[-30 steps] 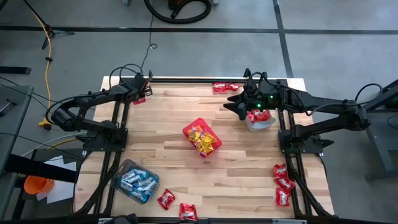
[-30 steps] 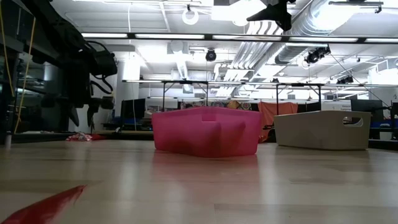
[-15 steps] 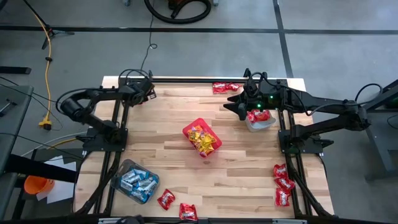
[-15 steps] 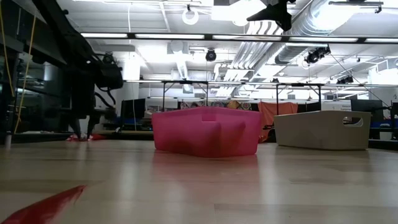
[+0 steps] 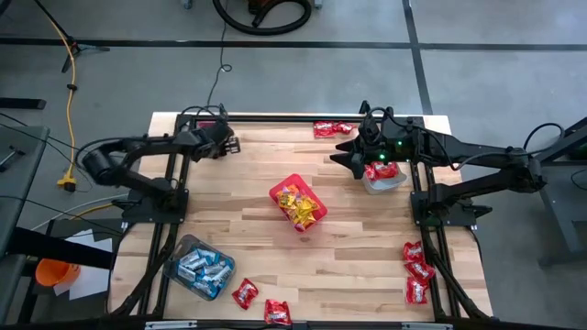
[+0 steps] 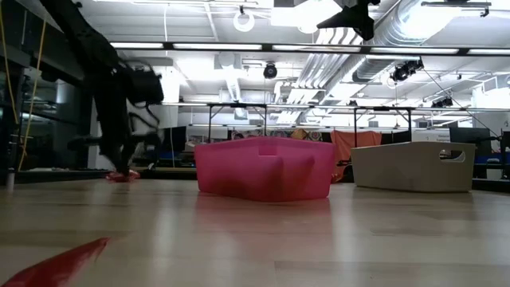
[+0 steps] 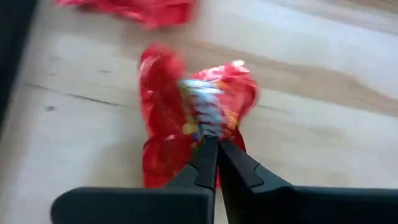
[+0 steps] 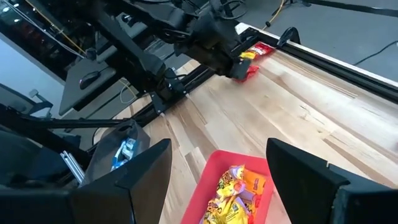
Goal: Sort candy
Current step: Put the red candy into the gray bin
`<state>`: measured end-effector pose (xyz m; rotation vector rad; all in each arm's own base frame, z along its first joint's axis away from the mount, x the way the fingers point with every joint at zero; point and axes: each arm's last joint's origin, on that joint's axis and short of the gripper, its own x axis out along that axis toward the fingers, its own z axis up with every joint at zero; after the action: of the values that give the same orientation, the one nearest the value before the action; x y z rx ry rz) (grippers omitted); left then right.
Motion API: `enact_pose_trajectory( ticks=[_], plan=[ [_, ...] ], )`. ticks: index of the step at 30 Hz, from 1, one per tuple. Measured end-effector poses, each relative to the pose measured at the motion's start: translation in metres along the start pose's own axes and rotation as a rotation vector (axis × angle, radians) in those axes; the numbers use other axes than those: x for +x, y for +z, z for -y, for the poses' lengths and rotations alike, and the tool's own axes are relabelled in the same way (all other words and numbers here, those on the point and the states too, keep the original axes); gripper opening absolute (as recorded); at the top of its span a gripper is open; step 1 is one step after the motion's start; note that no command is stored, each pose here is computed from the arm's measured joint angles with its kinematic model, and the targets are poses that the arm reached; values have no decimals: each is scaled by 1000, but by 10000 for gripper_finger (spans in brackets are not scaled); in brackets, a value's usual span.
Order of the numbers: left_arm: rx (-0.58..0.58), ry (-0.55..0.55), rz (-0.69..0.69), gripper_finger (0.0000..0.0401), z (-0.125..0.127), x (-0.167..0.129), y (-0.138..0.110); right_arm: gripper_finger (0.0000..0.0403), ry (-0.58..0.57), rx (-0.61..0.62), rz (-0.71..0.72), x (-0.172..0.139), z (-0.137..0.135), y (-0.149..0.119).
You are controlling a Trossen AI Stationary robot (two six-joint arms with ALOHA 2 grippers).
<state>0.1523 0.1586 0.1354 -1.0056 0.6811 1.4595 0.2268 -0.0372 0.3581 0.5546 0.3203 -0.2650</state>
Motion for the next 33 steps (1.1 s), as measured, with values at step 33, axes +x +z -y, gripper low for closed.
enact_pose_trajectory(
  ticks=[33],
  plan=[
    [460,-1423,487,0,45,-217,-79,257,55,-96,121,-1,-6,11]
  ],
)
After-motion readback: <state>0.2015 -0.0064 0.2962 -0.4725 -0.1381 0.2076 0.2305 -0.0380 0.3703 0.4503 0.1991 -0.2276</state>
